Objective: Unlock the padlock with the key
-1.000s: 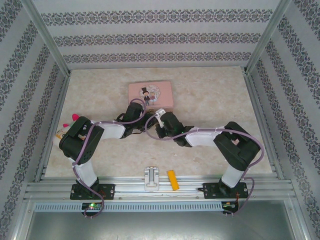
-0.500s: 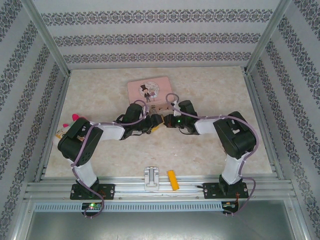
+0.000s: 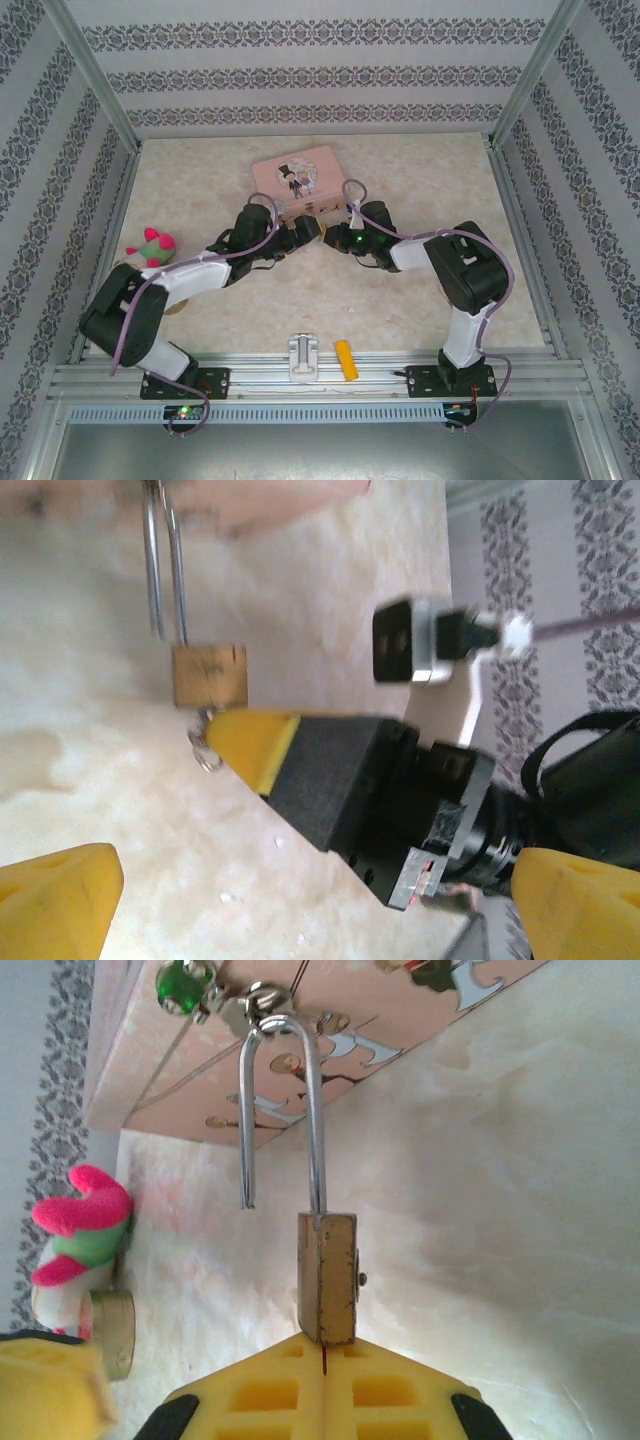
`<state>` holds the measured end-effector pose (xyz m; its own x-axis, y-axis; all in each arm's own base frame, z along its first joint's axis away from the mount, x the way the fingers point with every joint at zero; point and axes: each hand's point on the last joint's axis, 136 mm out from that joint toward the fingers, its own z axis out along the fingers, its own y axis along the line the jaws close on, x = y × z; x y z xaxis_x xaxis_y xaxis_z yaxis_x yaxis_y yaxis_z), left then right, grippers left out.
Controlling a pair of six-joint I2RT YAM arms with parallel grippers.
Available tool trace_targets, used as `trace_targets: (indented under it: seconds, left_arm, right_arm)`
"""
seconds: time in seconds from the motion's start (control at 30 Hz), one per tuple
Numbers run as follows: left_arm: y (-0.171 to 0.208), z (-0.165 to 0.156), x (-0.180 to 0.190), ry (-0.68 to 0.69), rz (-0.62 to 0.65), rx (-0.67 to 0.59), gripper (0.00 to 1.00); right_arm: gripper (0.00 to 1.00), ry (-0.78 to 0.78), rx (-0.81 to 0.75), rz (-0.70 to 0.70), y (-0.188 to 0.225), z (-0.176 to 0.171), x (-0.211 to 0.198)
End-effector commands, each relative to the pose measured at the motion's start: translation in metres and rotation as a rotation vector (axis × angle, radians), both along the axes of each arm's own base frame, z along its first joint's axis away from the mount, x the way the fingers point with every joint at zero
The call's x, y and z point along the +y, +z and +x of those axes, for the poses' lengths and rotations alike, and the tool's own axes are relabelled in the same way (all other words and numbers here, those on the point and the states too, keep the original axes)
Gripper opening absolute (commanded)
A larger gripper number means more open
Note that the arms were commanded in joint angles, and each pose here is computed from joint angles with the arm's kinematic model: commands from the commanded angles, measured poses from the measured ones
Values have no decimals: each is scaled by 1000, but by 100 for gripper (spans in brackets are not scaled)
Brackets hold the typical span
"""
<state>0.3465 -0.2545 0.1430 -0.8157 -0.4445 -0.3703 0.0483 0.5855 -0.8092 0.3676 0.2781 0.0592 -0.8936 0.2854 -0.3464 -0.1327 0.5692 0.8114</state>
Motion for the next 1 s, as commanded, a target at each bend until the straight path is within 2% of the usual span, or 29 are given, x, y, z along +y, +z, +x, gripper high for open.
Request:
trace_targets:
  seconds: [0.0,0.17,0.37,0.53,0.6,0.63,0.9,0.97]
  left_arm:
    - [25,15,34,119,223,-161,99]
    - [62,16,48,173,400,-342,99]
    - [82,6,27,131,436,-489,99]
    - [75,11,23,131,456,-491,99]
    - [73,14,22,135,458,-494,99]
    - [72,15,22,141,456,-494,99]
    - [67,24,29,158,526,-480,99]
    - [64,27,32,160,548,-467,99]
  right_arm:
    - [0,-72,-44,52,22,6,-4]
    - [0,-118,-57,57,25,-4,-7]
    - [0,-147,-65,20,22,-16,-9]
    - [0,-143,-67,7,16,-11,-6]
    - [10,-149,-70,-5,13,-6,-5]
    - [10,-151,-71,-9,11,-4,-5]
    - [13,-159,-78,-86,4,7,-10]
    - [9,-165,-67,-124,0,7,-14]
